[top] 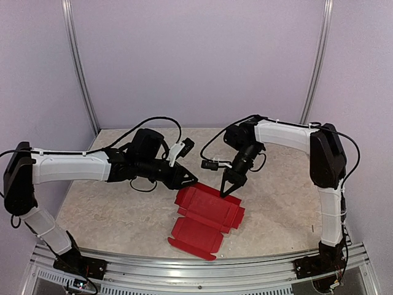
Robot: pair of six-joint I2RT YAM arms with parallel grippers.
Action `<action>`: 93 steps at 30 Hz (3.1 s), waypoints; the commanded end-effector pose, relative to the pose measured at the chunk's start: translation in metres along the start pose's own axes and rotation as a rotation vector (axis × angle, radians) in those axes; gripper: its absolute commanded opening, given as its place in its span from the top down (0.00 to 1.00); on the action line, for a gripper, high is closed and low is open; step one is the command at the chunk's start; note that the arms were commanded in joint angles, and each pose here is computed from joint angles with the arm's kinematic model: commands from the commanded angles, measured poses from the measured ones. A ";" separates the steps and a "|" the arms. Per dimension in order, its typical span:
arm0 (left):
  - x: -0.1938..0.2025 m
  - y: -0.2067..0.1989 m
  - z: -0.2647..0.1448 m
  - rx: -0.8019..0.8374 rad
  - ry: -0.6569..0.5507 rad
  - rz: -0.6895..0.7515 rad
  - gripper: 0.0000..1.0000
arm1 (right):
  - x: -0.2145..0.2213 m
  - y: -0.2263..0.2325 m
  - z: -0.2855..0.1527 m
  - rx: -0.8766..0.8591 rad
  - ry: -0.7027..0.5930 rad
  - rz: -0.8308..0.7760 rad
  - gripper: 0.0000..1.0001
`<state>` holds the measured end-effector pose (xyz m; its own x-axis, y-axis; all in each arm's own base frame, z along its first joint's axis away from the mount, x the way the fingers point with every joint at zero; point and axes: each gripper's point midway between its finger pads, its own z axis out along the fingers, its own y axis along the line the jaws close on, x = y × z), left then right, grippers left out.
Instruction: Fold the paper box
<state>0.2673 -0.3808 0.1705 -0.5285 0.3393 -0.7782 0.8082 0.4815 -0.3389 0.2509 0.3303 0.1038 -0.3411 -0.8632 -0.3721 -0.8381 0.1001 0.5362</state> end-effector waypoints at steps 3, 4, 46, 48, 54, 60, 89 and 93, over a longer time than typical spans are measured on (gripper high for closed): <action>-0.005 0.015 -0.045 -0.055 -0.012 0.001 0.68 | -0.011 0.031 -0.023 0.044 -0.032 -0.155 1.00; -0.005 0.014 -0.046 -0.048 -0.003 0.008 0.66 | -0.012 0.034 -0.023 0.044 -0.034 -0.167 1.00; 0.013 -0.027 0.007 0.164 0.181 0.161 0.67 | -0.018 0.076 -0.031 -0.075 -0.094 -0.291 1.00; 0.013 -0.032 0.007 0.188 0.170 0.184 0.67 | -0.018 0.080 -0.032 -0.089 -0.101 -0.307 1.00; 0.010 -0.047 0.003 0.266 0.142 0.222 0.72 | -0.020 0.090 -0.038 -0.113 -0.120 -0.348 1.00; 0.012 -0.055 0.000 0.314 0.142 0.228 0.70 | -0.021 0.093 -0.041 -0.109 -0.128 -0.368 1.00; 0.009 -0.056 -0.031 0.314 0.044 0.184 1.00 | -0.005 0.085 -0.103 0.000 -0.276 -0.335 0.72; 0.004 -0.060 -0.037 0.320 -0.003 0.194 1.00 | 0.011 0.033 -0.090 0.198 -0.253 -0.179 0.71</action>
<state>0.2065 -0.3800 0.1901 -0.3840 0.4568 -0.8024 0.9216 0.1365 -0.3633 0.2389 0.2888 0.2181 -0.1585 -0.6983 -0.6981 -0.9444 -0.0991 0.3135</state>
